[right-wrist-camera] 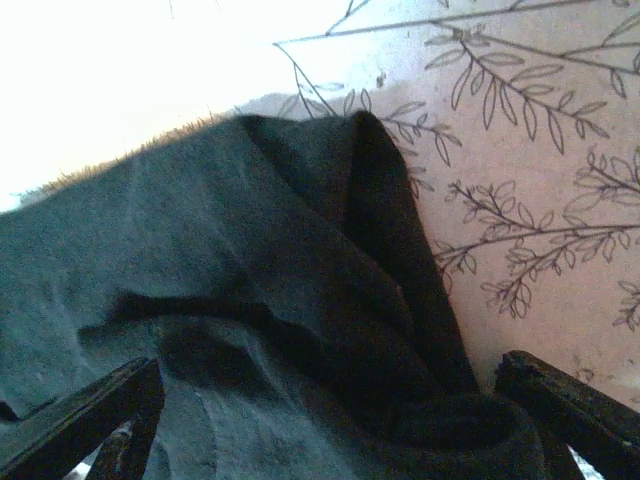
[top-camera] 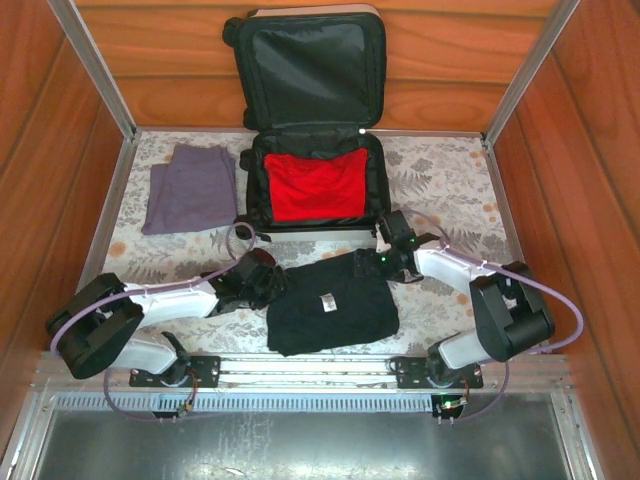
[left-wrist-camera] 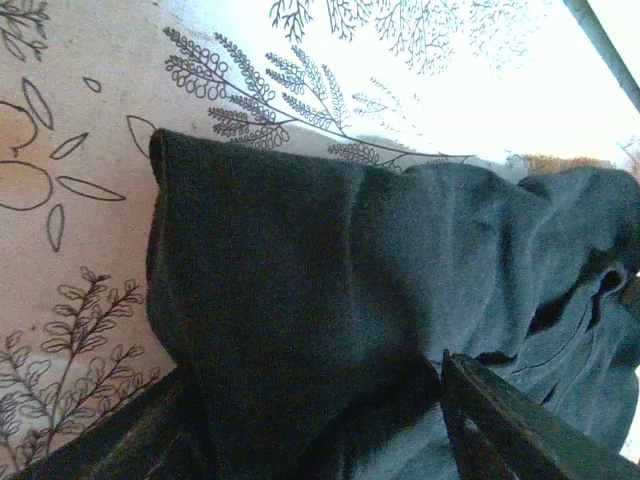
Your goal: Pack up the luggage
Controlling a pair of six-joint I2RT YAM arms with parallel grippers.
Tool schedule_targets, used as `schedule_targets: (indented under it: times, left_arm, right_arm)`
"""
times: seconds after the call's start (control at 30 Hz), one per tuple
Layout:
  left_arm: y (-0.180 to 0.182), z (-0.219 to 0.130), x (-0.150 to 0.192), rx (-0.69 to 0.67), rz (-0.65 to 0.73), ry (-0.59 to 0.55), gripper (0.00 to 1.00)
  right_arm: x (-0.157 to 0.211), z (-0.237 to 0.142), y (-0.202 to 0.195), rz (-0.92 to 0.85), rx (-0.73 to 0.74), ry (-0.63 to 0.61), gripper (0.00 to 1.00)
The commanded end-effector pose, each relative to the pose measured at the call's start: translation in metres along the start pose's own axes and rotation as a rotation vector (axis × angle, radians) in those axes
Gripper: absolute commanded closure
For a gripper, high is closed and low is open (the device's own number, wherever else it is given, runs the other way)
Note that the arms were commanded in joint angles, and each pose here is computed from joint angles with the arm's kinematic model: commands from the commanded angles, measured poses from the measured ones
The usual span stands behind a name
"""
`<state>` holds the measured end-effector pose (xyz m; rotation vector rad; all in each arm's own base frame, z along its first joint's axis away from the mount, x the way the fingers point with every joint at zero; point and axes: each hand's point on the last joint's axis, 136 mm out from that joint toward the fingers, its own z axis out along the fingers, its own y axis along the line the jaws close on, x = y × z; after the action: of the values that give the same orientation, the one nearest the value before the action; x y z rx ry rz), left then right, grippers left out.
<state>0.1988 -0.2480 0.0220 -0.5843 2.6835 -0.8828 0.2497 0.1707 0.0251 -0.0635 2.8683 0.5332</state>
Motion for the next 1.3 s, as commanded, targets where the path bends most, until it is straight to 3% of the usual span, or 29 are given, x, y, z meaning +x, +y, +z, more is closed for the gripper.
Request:
schedule_targets:
  times: [0.0, 0.17, 0.43, 0.6, 0.87, 1.07, 1.27]
  left_arm:
    - [0.068, 0.01, 0.02, -0.243, -0.016, 0.065, 0.43]
    - [0.067, 0.017, 0.017, -0.262, -0.002, 0.071, 0.58]
    - [0.057, 0.024, 0.009, -0.257, 0.057, 0.055, 1.0]
    - [0.023, 0.016, 0.001, -0.162, 0.161, 0.034, 1.0]
    - [-0.015, -0.031, -0.018, -0.065, 0.313, -0.086, 1.0]
    - [-0.052, -0.093, -0.045, 0.048, 0.461, -0.283, 1.0]
    - [-0.081, -0.145, -0.072, 0.065, 0.615, -0.462, 1.0]
  right_arm:
    - [0.02, 0.02, -0.017, 0.07, 0.069, 0.075, 0.13]
    - [0.028, 0.035, -0.027, 0.082, 0.136, 0.114, 0.26]
    - [0.024, 0.029, -0.034, 0.087, 0.221, 0.066, 0.77]
    - [0.013, 0.006, -0.01, 0.014, 0.174, -0.02, 1.0]
    - [0.003, -0.054, 0.024, -0.056, 0.038, -0.208, 1.0]
    - [-0.014, -0.102, 0.049, -0.103, -0.076, -0.371, 1.0]
    - [-0.045, -0.142, 0.062, -0.164, -0.048, -0.494, 1.0]
